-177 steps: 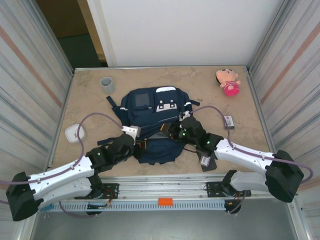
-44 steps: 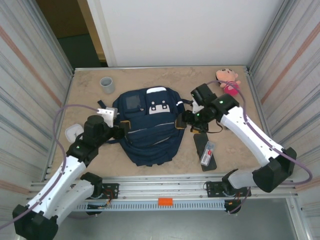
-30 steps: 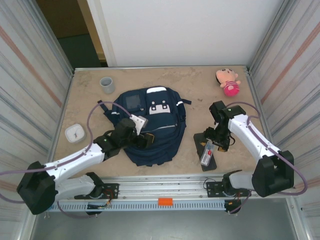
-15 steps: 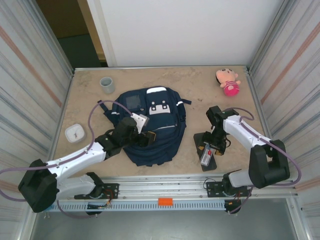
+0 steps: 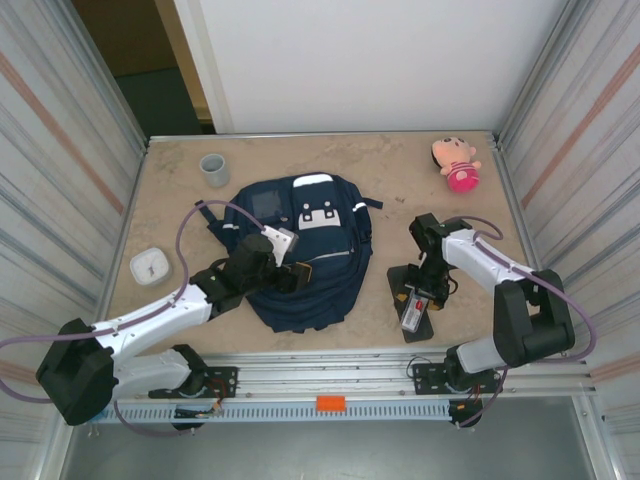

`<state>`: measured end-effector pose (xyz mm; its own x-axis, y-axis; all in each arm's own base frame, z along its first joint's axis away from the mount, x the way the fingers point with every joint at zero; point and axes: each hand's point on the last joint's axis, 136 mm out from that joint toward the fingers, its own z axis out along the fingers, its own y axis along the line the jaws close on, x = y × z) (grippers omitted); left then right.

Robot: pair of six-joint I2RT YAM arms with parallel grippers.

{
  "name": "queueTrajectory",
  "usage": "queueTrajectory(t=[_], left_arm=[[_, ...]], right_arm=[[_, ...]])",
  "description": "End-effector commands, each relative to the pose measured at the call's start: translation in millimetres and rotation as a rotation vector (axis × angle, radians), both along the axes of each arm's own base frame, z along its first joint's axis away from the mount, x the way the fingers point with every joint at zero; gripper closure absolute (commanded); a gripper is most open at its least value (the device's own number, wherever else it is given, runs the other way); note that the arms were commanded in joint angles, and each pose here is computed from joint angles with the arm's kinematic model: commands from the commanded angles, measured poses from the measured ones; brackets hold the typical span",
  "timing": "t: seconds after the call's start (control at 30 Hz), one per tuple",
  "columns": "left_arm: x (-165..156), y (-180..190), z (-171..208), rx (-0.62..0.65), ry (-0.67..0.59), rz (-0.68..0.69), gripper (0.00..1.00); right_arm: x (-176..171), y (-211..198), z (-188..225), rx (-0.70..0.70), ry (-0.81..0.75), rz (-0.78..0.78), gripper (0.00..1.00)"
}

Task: Pack books, pencil case, and school supplies into a backpack

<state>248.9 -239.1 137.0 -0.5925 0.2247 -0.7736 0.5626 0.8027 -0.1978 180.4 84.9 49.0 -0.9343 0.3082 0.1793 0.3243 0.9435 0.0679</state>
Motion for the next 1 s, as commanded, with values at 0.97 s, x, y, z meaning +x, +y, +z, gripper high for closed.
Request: queueTrajectory(t=[0.97], left_arm=[[0,6,31,0.078,-0.135,-0.084,0.28]], right_arm=[[23,14,49,-0.008,-0.161,0.081,0.60]])
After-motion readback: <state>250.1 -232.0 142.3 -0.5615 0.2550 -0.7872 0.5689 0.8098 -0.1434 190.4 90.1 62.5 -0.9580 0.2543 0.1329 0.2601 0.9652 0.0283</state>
